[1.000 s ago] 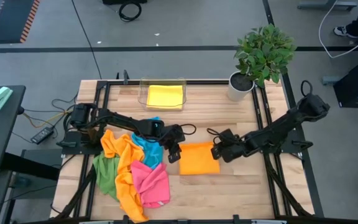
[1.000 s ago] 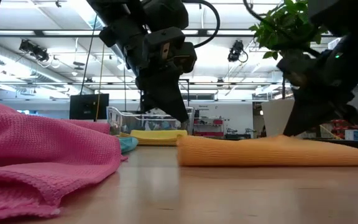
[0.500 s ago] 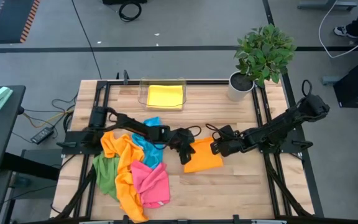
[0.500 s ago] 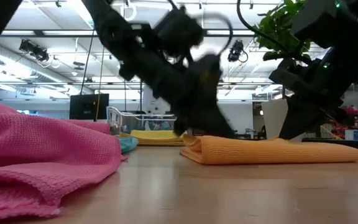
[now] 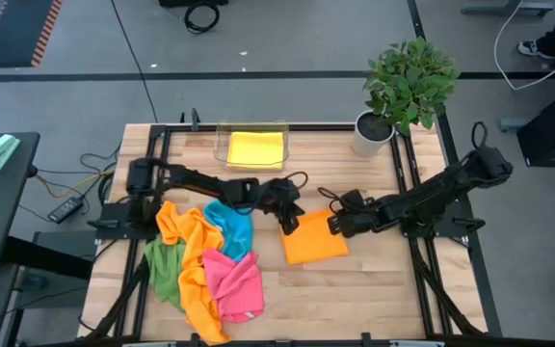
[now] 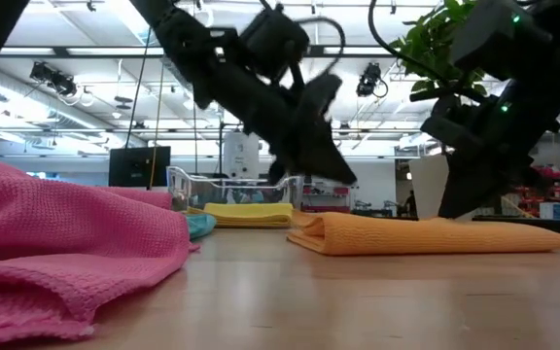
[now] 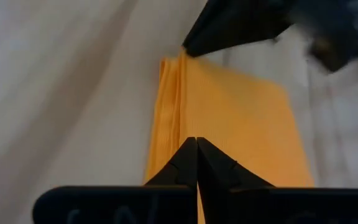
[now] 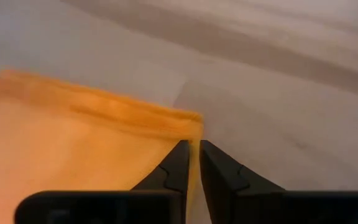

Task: Fold microfiber towels
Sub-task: Fold the orange microfiber towel, then put the orange microfiber towel into the transparent bin

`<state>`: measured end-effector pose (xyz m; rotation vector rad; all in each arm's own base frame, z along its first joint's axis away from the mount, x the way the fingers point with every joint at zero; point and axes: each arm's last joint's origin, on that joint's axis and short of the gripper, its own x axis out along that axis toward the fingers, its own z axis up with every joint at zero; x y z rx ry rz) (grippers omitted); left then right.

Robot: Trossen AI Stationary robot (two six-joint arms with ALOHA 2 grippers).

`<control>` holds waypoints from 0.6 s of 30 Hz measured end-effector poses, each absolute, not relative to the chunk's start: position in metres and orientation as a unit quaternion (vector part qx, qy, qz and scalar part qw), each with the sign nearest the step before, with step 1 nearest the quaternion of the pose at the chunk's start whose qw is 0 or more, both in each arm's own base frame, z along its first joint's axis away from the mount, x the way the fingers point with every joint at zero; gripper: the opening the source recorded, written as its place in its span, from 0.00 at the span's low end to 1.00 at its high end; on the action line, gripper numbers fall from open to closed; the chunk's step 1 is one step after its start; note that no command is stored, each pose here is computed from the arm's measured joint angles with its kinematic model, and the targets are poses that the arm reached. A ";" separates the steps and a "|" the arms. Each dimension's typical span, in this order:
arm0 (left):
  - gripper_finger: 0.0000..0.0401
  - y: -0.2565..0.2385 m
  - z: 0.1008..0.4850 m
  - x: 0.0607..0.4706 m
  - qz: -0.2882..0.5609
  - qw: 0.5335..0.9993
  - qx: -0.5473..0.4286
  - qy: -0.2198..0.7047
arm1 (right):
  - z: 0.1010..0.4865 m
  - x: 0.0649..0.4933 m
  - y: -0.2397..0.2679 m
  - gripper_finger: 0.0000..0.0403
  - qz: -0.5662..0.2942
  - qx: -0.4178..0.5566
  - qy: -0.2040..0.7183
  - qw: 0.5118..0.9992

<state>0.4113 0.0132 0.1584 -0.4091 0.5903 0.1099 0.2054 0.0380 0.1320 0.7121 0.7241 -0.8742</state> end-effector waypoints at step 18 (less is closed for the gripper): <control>0.24 -0.007 0.167 0.367 0.110 0.825 -0.353 0.427 | 0.167 0.191 0.033 0.48 -0.339 0.439 0.375 0.743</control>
